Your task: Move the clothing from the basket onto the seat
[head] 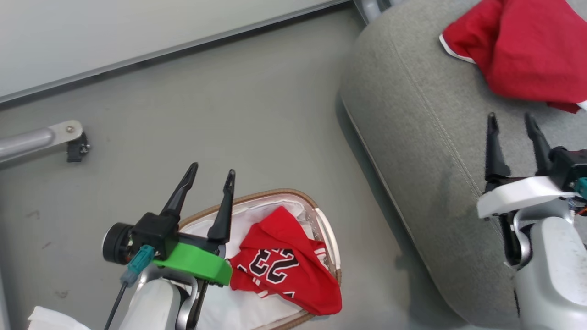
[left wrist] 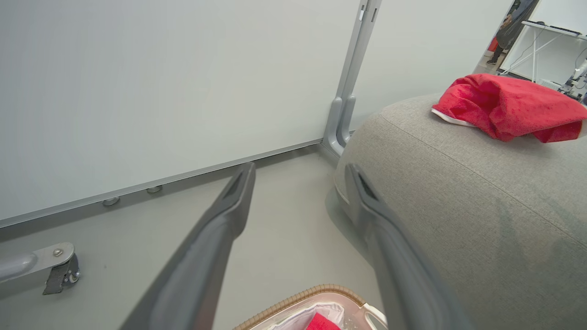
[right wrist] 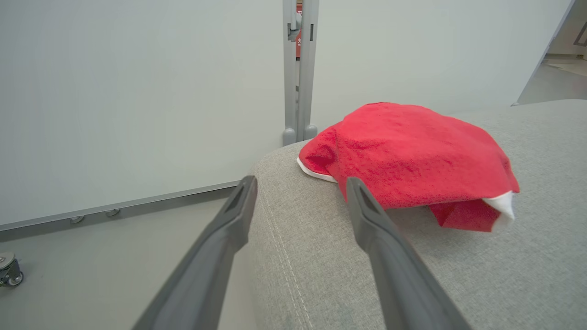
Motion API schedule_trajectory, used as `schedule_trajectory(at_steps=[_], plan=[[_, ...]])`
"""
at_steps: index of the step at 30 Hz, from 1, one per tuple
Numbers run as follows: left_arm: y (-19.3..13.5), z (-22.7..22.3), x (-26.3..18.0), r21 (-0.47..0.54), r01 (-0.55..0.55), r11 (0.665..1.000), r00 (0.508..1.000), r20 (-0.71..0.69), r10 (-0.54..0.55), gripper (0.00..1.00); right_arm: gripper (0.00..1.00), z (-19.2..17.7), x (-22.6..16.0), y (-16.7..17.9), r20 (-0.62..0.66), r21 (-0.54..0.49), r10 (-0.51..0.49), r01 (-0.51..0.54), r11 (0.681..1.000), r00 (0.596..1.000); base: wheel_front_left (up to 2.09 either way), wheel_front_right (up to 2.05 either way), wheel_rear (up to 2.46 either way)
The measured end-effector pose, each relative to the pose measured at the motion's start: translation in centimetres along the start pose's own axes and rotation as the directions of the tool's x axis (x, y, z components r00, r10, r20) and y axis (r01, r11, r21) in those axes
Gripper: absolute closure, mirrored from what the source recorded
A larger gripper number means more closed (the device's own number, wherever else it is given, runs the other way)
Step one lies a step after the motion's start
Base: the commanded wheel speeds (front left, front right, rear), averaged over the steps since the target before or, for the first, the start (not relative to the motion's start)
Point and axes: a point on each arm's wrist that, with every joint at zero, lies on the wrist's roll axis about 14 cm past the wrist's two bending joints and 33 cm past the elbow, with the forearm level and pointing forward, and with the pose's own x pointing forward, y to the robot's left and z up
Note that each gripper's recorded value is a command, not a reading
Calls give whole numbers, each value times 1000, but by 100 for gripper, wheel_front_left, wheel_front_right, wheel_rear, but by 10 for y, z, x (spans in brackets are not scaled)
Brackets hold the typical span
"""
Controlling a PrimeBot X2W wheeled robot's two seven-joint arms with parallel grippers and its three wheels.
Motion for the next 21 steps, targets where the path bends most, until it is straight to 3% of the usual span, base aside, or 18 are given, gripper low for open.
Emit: schedule_trajectory(at_steps=[8,21], plan=[[50,12,-40,36,-203,978,979,13,203,0,0,14,2,75,54,85,181,-185,979,982,0,0,0],[98,28,-108,67,-433,899,901,51,430,0,0,19,-25,111,62,143,275,-281,949,959,0,0,0]])
